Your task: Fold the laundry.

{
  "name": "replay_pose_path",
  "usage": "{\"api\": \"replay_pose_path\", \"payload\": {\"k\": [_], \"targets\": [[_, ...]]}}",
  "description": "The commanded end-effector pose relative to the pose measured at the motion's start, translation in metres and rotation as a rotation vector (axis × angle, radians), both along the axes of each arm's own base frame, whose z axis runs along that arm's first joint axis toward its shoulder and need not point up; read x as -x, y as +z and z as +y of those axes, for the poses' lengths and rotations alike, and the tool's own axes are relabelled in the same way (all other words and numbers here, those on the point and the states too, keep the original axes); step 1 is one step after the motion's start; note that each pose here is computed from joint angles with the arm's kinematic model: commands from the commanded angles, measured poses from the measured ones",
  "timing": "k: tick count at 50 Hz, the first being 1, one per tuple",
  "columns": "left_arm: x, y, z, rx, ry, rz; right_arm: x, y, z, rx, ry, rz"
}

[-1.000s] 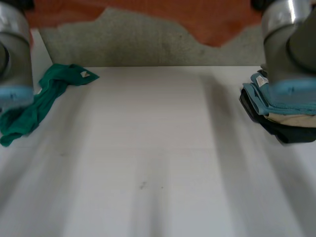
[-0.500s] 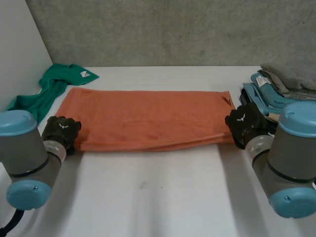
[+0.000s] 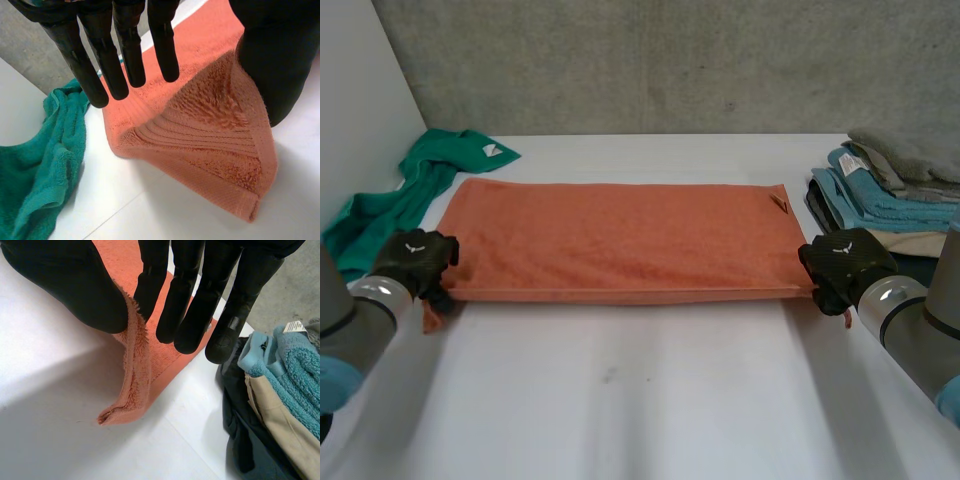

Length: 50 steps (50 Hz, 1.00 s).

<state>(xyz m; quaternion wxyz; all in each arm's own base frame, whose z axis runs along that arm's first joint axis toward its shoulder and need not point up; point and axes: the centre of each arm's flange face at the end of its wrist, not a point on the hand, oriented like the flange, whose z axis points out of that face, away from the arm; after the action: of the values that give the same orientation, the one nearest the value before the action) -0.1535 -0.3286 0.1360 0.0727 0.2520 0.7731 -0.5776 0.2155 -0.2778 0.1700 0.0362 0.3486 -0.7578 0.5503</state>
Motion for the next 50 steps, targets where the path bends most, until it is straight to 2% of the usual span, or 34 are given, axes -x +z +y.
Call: {"api": "replay_pose_path", "payload": {"k": [1, 14, 22, 25, 31, 33, 37, 43, 50], "targets": [[-0.019, 0.000, -0.005, -0.068, 0.025, 0.096, 0.000, 0.000, 0.000, 0.003, 0.001, 0.003], [-0.021, -0.008, -0.007, -0.089, 0.048, 0.076, 0.000, -0.003, 0.002, -0.007, 0.003, 0.006], [-0.018, 0.020, 0.016, -0.100, 0.029, 0.047, 0.003, 0.009, 0.009, -0.019, 0.031, 0.072], [-0.016, 0.033, 0.032, -0.121, 0.004, -0.002, 0.005, 0.021, 0.018, -0.016, 0.057, 0.126], [-0.016, 0.051, 0.075, -0.206, -0.087, -0.199, 0.017, 0.034, 0.040, -0.090, 0.124, 0.315], [-0.015, 0.053, 0.094, -0.256, -0.139, -0.278, 0.024, 0.038, 0.053, -0.142, 0.156, 0.387], [-0.014, 0.052, 0.114, -0.308, -0.200, -0.356, 0.040, 0.040, 0.070, -0.245, 0.187, 0.484], [-0.016, 0.047, 0.113, -0.307, -0.208, -0.379, 0.047, 0.037, 0.066, -0.238, 0.179, 0.500], [-0.015, 0.028, 0.070, -0.228, -0.202, -0.416, 0.039, 0.012, 0.042, -0.205, 0.175, 0.513]]}}
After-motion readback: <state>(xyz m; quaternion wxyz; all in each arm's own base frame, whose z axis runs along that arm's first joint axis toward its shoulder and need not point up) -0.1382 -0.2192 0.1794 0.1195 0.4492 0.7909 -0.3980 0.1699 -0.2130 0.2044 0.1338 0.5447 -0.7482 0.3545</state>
